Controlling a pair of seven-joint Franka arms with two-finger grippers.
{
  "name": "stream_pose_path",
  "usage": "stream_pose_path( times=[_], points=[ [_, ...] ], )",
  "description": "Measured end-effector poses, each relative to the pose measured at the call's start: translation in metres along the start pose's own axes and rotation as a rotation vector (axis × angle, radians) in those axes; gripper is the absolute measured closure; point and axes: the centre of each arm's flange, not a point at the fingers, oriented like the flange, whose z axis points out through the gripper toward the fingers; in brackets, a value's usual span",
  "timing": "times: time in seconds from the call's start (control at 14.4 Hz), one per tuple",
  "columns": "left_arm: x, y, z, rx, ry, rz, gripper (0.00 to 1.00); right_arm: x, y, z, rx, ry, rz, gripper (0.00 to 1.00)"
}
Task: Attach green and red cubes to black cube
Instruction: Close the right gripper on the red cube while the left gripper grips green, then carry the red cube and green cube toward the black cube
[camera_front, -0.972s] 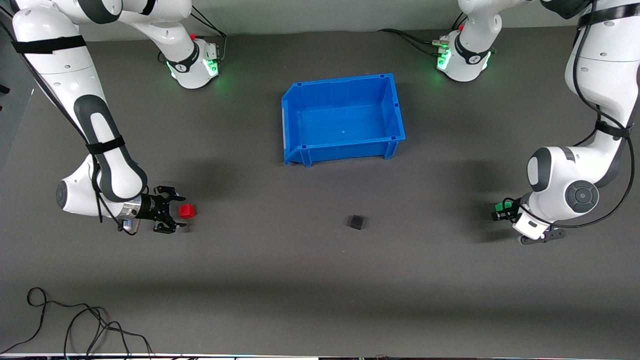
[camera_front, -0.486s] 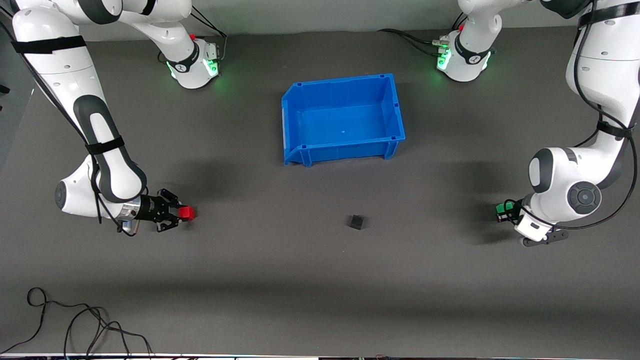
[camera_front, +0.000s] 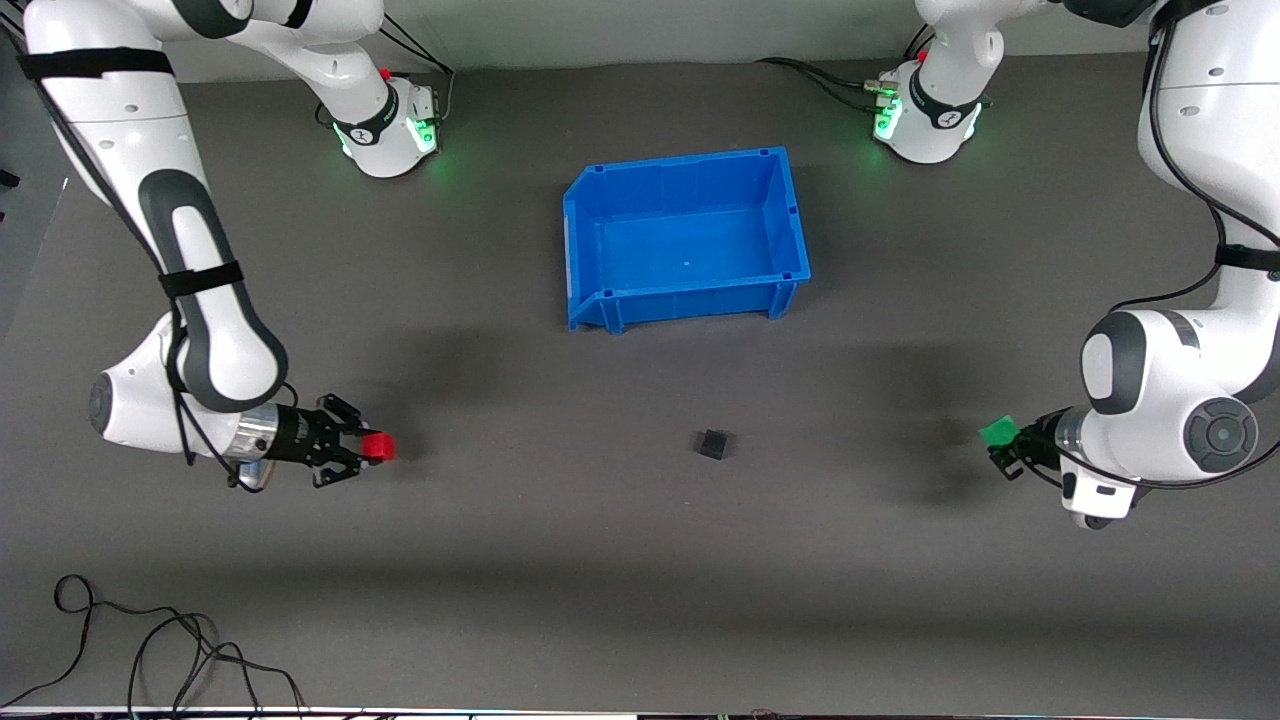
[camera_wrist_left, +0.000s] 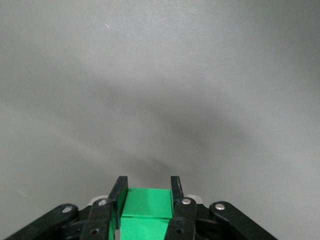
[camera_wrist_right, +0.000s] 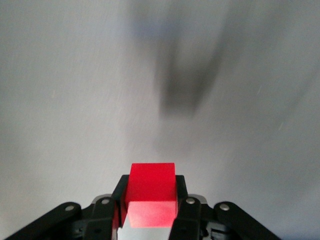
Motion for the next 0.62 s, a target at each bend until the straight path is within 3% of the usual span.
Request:
stream_pose_path(
  times=[0.28, 0.62],
  points=[
    [-0.036, 0.047, 0.018, -0.006, -0.037, -0.250, 0.63, -0.107, -0.025, 0.030, -0.005, 0.002, 0.067, 0.60],
    [-0.088, 0.106, 0.048, -0.029, -0.031, -0.614, 0.63, -0.209, -0.046, 0.098, 0.072, 0.021, 0.188, 0.60]
  ],
)
